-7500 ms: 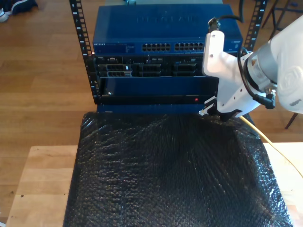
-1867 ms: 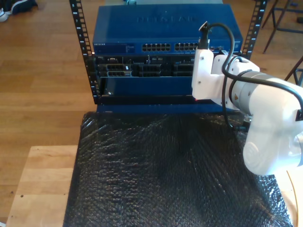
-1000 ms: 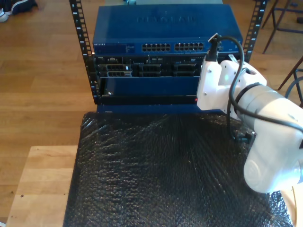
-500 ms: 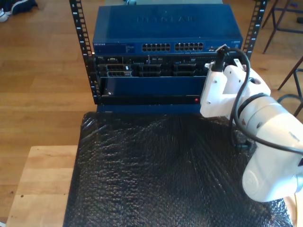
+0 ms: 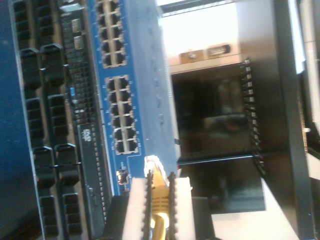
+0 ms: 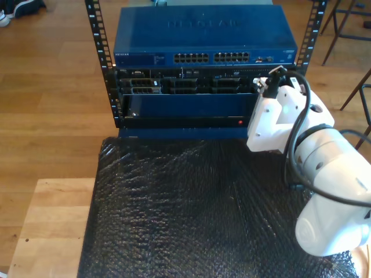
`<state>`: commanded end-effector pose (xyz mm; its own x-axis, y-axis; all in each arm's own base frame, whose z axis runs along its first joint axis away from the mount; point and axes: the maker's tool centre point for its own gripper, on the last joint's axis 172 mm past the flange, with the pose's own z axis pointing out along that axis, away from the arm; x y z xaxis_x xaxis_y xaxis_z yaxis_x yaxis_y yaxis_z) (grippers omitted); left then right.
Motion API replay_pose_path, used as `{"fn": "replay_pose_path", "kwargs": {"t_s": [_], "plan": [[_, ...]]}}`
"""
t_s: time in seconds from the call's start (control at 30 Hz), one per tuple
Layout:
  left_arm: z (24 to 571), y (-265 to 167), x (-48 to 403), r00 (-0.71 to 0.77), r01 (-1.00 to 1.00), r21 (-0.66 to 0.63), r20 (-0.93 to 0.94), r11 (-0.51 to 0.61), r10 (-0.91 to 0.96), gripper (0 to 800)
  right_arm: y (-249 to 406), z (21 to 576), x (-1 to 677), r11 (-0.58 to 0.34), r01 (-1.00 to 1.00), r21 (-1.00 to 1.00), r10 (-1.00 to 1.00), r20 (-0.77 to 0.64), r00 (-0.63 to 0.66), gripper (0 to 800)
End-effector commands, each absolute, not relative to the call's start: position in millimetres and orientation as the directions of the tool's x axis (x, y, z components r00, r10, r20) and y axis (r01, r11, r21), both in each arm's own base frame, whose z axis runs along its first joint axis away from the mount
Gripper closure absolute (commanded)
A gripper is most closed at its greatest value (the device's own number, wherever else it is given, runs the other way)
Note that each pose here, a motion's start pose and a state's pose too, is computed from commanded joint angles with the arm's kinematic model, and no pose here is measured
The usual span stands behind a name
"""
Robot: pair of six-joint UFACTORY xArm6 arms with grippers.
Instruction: Grab the cable and plug it in
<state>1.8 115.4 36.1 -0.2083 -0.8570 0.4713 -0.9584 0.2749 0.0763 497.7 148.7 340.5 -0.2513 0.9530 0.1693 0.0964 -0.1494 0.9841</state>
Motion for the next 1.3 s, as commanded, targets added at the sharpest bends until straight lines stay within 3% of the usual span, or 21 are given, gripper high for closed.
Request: {"fn": "replay_pose_path", "kwargs": {"t_s": [0.77,0.93,1.3], "plan": [[36.0,114.6,1.6,-0.208,-0.958,0.076,0.474,0.275,-0.856,0,153.3,318.9,513.2,-0.166,0.01,0.986,0.953,0.163,-0.256,800],[36.0,114.6,1.4,-0.207,-0.959,0.076,0.474,0.274,-0.856,0,141.7,312.0,525.7,-0.18,0.006,0.984,0.964,0.178,-0.197,800],[36.0,114.6,1.6,-0.208,-0.958,0.076,0.474,0.275,-0.856,0,144.4,316.2,534.9,-0.137,-0.071,0.988,0.977,0.123,-0.174,800]]}}
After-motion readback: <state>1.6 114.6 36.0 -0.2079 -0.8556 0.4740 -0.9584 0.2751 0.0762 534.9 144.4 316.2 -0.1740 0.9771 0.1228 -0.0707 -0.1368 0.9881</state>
